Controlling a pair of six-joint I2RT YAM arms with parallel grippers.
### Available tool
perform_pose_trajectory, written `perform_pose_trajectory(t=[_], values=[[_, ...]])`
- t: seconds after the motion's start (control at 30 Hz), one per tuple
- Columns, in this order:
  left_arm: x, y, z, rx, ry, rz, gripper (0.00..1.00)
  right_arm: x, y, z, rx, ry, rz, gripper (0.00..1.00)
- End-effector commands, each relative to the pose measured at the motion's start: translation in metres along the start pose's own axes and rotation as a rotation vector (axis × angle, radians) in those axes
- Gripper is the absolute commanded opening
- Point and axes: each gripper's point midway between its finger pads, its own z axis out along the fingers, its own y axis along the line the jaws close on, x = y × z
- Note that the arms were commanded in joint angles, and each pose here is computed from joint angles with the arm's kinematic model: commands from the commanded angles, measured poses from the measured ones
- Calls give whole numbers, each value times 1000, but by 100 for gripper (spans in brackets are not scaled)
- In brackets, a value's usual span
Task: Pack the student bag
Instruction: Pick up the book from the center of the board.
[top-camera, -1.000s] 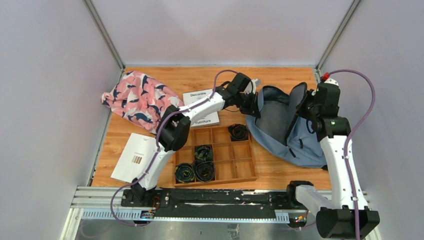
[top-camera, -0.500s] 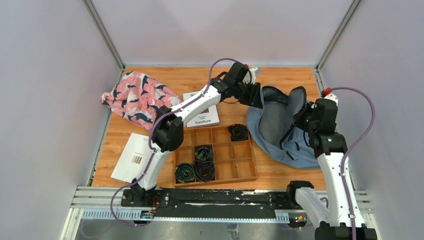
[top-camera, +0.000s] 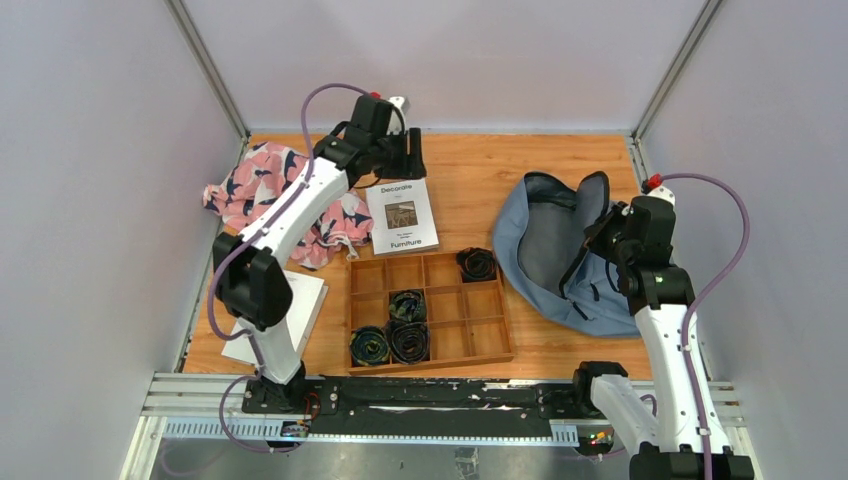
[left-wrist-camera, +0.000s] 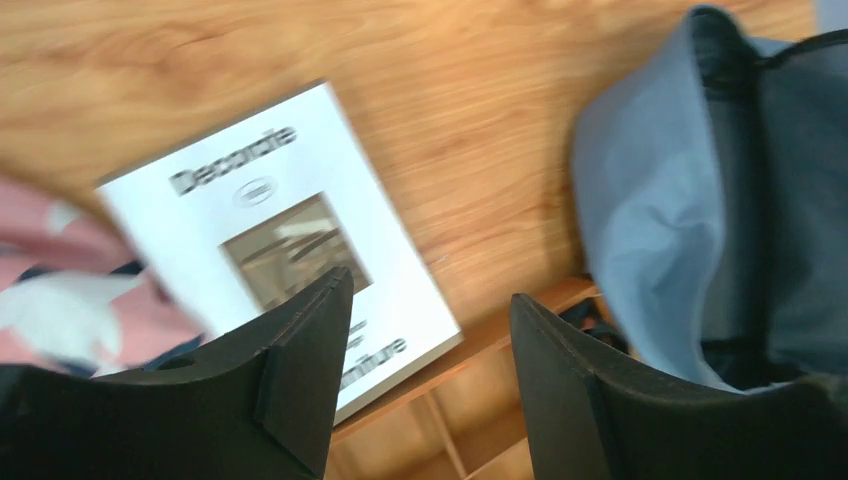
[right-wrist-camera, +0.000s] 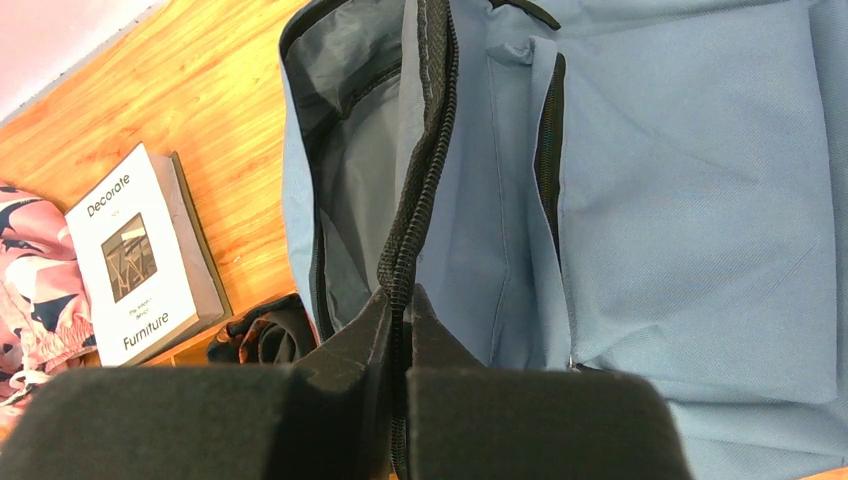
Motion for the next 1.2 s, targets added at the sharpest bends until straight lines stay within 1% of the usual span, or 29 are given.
perform_pose_trajectory(t=[0.0, 0.13, 0.3, 0.47, 0.67, 0.77, 0.9, 1.0, 1.07, 1.17], values=[[29, 57, -10, -260, 32, 46, 64, -12, 5, -1, -24, -38, 27, 0], [51, 56, 5, -238, 92, 4, 64, -11, 7, 3, -27, -26, 21, 0], [62, 40, 27, -283, 111, 101, 66, -10, 7, 6, -31, -16, 11, 0], [69, 34, 48, -309, 124, 113, 66, -2, 3, 11, -15, 16, -6, 0], [68, 28, 57, -348, 100, 181, 69, 2, -2, 11, 3, 23, -14, 0], [68, 30, 61, -363, 79, 172, 70, 3, -4, 10, 11, 27, -18, 0], [68, 30, 68, -377, 84, 143, 65, 4, -7, 8, 26, 31, -24, 0], [69, 28, 76, -377, 96, 135, 65, 7, -9, 6, 30, 35, -25, 0], [67, 23, 78, -399, 100, 161, 65, 8, -9, 6, 31, 38, -26, 0], [64, 8, 77, -438, 84, 258, 67, 10, -10, 5, 34, 46, -29, 0]])
